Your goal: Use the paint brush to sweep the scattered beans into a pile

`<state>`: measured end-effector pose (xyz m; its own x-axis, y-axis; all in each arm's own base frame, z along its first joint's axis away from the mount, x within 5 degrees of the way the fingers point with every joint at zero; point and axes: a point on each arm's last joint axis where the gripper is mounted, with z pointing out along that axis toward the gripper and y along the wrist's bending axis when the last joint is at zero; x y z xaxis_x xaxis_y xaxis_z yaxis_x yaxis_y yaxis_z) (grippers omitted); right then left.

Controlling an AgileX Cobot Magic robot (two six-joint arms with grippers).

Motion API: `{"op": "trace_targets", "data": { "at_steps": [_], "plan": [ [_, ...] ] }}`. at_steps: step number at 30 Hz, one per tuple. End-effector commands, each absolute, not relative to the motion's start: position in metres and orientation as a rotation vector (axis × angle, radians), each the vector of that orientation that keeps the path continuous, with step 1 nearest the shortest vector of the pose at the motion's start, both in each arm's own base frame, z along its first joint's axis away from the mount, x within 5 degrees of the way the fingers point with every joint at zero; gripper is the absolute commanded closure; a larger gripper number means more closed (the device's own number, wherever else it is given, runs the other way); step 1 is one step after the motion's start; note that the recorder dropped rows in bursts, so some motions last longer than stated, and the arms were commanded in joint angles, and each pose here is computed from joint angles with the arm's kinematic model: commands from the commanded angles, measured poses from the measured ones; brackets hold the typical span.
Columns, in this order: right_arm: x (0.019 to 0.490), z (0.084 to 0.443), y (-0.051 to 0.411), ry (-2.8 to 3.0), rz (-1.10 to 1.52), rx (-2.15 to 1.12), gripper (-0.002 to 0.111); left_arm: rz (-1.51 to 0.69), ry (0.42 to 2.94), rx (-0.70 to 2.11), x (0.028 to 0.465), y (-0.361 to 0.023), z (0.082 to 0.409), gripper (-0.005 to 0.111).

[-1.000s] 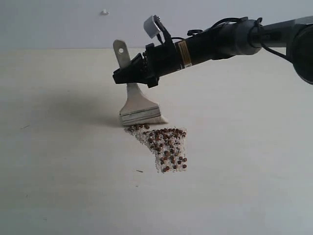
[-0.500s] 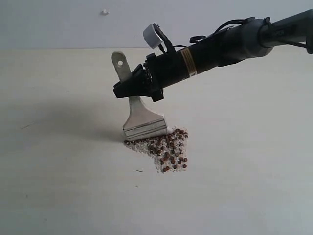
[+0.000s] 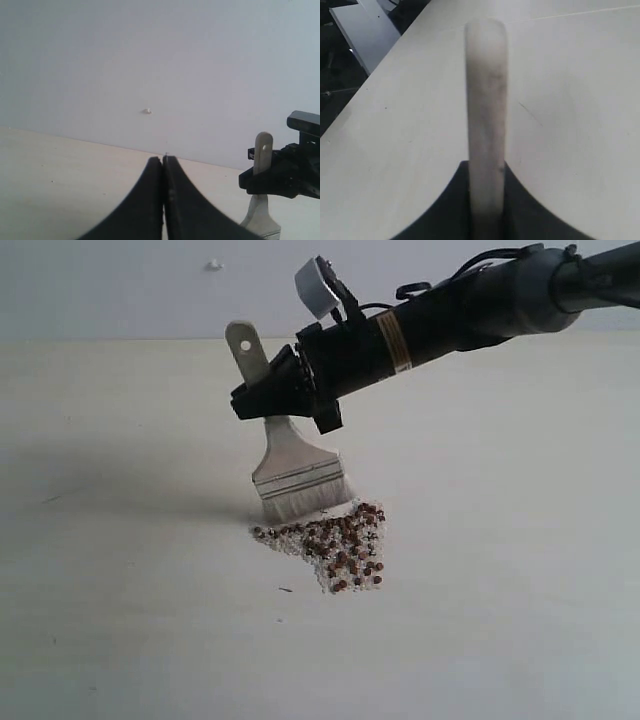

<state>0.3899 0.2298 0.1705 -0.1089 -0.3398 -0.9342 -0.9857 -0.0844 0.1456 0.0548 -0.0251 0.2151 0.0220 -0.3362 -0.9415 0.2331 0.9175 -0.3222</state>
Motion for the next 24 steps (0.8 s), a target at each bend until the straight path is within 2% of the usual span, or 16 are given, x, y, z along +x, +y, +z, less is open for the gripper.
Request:
{"op": "trace_targets", "data": {
  "at_steps": [1, 10, 15, 24],
  "plan": [
    [0.393, 0.181, 0.22, 1.492, 1.177, -1.467, 0.108, -0.446, 1.483, -0.075, 0.054, -0.026, 0.215, 0.107],
    [0.393, 0.198, 0.215, 1.481, 1.156, -1.453, 0.108, -0.446, 1.483, -0.075, 0.054, -0.026, 0.215, 0.107],
    [0.389, 0.223, 0.215, 1.46, 1.216, -1.292, 0.108, -0.446, 1.483, -0.075, 0.054, -0.026, 0.215, 0.107],
    [0.365, 0.262, 0.198, 1.608, 1.053, -0.893, 0.108, -0.446, 1.483, -0.075, 0.054, -0.026, 0.215, 0.107]
  ]
}}
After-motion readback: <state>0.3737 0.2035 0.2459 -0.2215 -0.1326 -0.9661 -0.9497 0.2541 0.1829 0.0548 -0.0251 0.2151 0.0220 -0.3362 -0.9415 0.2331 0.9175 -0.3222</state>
